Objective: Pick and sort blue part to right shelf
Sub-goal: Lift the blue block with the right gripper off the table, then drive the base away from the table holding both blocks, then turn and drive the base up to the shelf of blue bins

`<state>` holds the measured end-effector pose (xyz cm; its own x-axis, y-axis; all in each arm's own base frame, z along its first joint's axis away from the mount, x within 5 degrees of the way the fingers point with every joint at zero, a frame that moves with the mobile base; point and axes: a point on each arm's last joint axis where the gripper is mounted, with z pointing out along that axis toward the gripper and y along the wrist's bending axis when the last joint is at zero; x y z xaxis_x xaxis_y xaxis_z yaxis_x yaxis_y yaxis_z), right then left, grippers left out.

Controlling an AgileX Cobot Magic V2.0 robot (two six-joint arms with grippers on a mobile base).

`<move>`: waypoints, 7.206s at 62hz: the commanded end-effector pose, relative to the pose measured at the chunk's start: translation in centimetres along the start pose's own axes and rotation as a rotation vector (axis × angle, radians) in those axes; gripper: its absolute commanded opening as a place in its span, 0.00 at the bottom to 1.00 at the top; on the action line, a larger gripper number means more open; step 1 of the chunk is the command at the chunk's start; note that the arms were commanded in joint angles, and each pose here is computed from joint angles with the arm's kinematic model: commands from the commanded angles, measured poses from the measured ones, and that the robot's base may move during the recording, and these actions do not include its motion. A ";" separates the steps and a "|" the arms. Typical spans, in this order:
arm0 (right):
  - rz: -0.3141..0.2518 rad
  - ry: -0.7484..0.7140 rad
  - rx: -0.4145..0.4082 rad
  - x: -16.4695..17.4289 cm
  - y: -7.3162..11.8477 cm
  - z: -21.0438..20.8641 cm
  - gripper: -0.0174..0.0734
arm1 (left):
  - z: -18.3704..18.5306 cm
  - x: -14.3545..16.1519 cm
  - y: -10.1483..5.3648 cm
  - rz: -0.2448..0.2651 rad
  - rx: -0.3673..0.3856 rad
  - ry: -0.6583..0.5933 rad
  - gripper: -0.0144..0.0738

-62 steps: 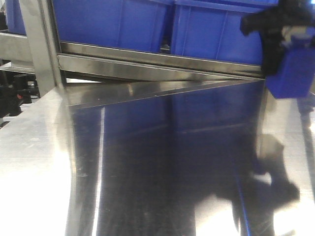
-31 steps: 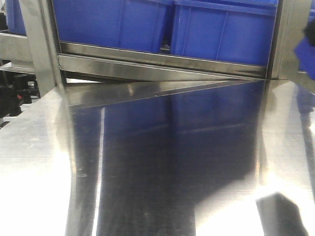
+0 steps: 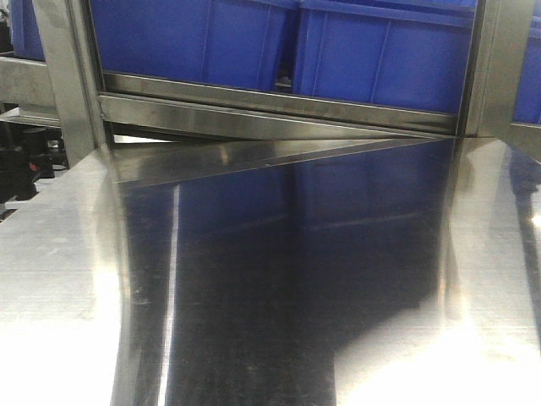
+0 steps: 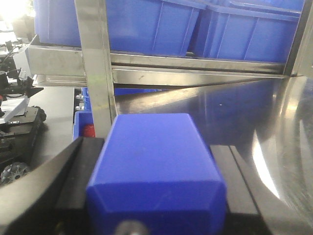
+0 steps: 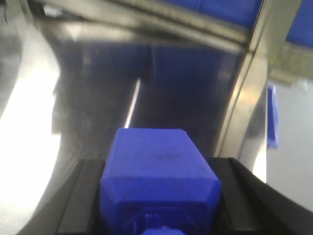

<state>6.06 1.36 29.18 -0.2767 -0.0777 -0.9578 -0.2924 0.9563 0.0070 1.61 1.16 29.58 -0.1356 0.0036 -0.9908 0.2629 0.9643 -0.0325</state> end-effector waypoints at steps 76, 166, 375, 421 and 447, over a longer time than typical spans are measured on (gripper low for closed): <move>-0.063 -0.344 -0.017 -2.1 -0.5 -4.5 0.47 | -0.8 -1.5 0.0 0.005 0.018 -0.129 0.54; -0.064 -0.338 -0.016 -2.0 -0.5 -4.4 0.47 | -0.8 -1.5 -0.1 0.003 0.018 -0.124 0.54; -0.064 -0.337 -0.016 -2.0 -0.5 -4.4 0.47 | -0.8 -1.5 -0.1 0.003 0.016 -0.124 0.54; -0.064 -0.337 -0.016 -2.0 -0.5 -4.4 0.47 | -0.8 -1.5 -0.1 0.003 0.016 -0.124 0.54; -0.064 -0.337 -0.016 -2.0 -0.5 -4.4 0.47 | -0.8 -1.5 -0.1 0.003 0.016 -0.124 0.54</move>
<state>2.85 -0.36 30.56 -0.0535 -0.0450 -0.9976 -0.3008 0.9533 -0.0269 1.61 1.18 29.53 -0.1406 0.0080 -0.9900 0.2603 0.9651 -0.0292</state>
